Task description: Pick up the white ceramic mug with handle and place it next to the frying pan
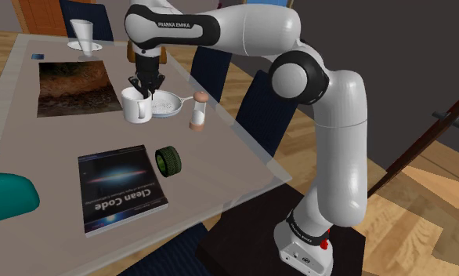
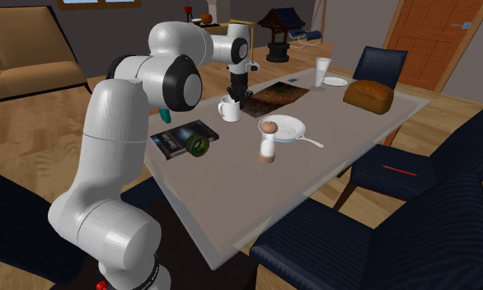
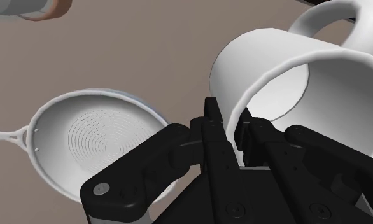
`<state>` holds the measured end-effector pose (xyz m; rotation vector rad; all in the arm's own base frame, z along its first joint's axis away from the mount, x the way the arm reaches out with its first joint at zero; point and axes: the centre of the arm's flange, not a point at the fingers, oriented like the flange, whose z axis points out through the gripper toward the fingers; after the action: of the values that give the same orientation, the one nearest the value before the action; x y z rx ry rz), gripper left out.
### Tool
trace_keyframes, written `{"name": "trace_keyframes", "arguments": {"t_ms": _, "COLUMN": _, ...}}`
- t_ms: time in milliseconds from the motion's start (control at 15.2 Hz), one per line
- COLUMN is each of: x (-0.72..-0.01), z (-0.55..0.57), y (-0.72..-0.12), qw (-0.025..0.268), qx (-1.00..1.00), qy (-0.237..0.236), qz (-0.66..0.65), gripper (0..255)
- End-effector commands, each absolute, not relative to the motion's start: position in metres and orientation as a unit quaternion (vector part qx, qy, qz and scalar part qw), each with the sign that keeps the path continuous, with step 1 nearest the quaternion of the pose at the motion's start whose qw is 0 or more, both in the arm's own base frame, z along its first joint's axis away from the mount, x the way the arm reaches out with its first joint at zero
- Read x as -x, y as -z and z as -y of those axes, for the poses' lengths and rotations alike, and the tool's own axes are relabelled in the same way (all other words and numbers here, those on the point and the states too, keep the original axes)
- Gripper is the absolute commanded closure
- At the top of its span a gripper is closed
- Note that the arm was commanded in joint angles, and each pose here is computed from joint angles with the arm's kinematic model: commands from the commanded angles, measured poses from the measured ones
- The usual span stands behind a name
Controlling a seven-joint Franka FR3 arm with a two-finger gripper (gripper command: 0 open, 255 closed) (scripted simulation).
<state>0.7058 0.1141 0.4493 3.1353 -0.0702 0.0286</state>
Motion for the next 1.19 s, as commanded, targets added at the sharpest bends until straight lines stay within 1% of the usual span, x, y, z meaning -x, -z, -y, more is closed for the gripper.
{"name": "trace_keyframes", "arguments": {"t_ms": 0, "x": -0.706, "z": -0.114, "y": -0.439, "qw": 0.003, "qx": -1.0, "qy": -0.01, "qz": 0.022, "gripper": 255}}
{"name": "trace_keyframes", "arguments": {"t_ms": 924, "x": -0.706, "z": -0.114, "y": -0.366, "qw": 0.003, "qx": -1.0, "qy": -0.01, "qz": 0.022, "gripper": 255}}
{"name": "trace_keyframes", "arguments": {"t_ms": 1122, "x": -0.706, "z": -0.114, "y": -0.366, "qw": 0.003, "qx": -1.0, "qy": -0.01, "qz": 0.022, "gripper": 255}}
